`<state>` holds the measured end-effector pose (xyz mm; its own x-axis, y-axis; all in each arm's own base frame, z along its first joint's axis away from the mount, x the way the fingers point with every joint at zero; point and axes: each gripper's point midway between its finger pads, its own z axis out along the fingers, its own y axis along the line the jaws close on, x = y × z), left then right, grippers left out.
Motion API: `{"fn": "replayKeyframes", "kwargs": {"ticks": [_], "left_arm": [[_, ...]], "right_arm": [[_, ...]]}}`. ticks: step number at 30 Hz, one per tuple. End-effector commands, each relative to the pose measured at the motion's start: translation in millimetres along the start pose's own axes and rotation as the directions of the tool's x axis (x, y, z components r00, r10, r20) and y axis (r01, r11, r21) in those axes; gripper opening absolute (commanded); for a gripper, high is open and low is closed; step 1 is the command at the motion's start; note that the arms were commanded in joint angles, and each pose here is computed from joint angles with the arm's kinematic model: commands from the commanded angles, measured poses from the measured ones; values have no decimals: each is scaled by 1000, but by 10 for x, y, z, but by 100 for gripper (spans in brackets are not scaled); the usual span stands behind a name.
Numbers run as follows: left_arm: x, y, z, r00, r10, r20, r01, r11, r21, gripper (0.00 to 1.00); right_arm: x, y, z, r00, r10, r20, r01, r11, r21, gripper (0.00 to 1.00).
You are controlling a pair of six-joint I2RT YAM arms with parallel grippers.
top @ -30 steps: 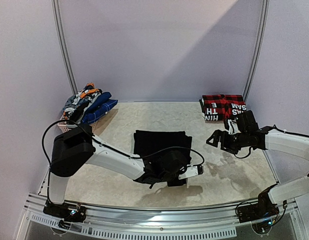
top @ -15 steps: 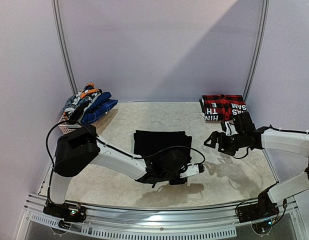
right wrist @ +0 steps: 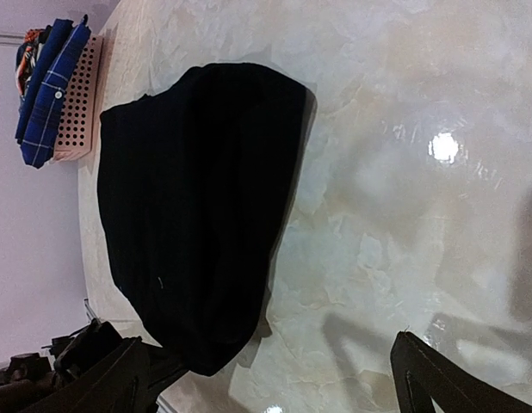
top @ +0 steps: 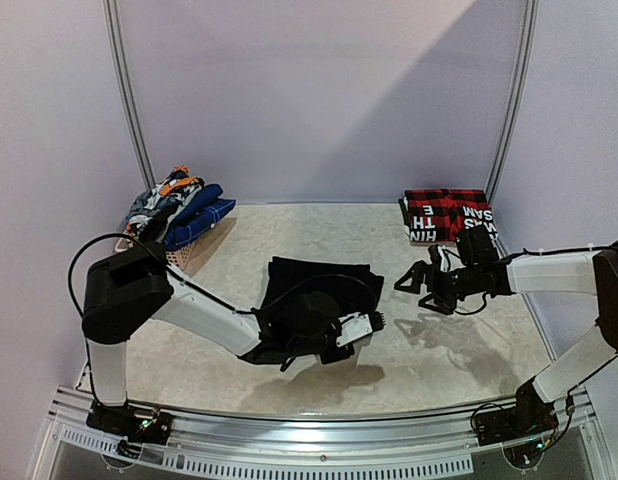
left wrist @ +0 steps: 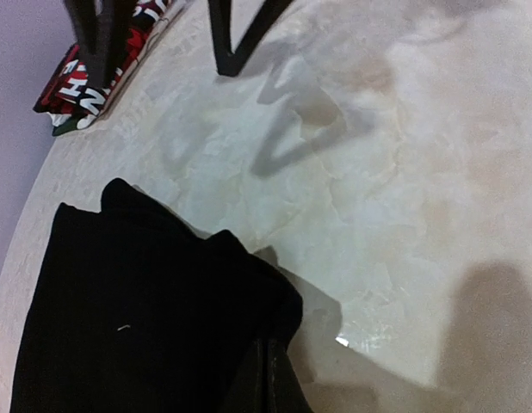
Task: Fold and stack the mixed laundry pile
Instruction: Pick up the square-folded T-shirt from the center of the board, then pass from the left arm to the right
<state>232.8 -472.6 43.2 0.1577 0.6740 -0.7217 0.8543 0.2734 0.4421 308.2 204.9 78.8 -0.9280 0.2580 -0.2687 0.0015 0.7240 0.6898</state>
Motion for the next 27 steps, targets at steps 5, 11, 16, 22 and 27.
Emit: {"fn": "replayKeyframes", "kwargs": {"ticks": [5, 11, 16, 22, 27], "left_arm": [[-246, 253, -255, 981, -121, 154, 120, 993, 15, 0], [-311, 285, -360, 975, -135, 179, 133, 991, 22, 0], [-370, 332, -446, 971, -137, 195, 137, 990, 15, 0], [-401, 342, -497, 969, -138, 206, 137, 990, 19, 0], [-433, 330, -533, 967, -135, 217, 131, 991, 31, 0]], "right_arm": [[-38, 387, 298, 998, 15, -65, -24, 990, -142, 99], [-32, 417, 575, 990, 79, -116, -99, 980, -174, 99], [25, 396, 787, 977, 121, -176, -152, 973, -174, 99], [48, 396, 949, 966, 158, -204, -195, 964, -178, 96], [36, 377, 1075, 954, 199, -223, -242, 951, -190, 88]]}}
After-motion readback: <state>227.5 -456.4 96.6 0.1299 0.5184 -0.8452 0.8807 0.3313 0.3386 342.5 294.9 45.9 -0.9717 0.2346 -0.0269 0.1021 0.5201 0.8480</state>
